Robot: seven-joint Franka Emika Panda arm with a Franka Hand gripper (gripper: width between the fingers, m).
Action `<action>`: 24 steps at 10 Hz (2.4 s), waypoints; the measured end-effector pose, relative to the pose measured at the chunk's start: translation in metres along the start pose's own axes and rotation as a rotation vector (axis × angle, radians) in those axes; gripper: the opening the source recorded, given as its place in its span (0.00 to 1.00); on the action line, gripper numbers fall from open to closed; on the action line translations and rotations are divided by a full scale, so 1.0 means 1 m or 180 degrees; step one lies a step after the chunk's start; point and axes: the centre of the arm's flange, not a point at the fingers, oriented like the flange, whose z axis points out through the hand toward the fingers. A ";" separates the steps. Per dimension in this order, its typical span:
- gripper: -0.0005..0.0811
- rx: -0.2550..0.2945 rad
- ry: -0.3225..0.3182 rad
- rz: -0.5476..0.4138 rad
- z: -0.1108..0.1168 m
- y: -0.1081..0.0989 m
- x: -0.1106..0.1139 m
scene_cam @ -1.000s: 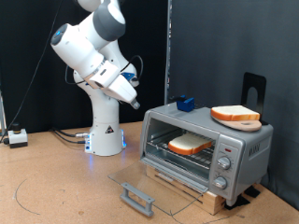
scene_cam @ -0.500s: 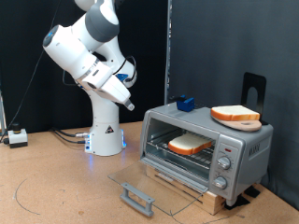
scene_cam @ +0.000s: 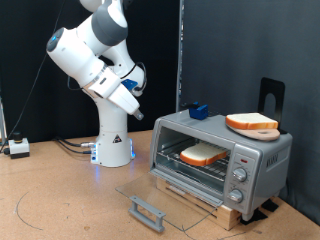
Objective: Make a piece of toast with the oven
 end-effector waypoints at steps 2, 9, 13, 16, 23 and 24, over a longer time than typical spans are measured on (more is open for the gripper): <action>1.00 0.0187 0.0152 0.0794 -0.003 0.002 -0.002; 1.00 0.0802 0.0231 0.2773 -0.021 0.019 -0.006; 1.00 0.0957 -0.0045 0.3065 -0.030 0.042 -0.011; 1.00 0.1271 0.0015 0.3323 -0.036 0.064 -0.020; 1.00 0.1191 -0.0405 0.3446 -0.032 0.119 -0.042; 1.00 0.1154 -0.0373 0.3499 -0.034 0.125 -0.049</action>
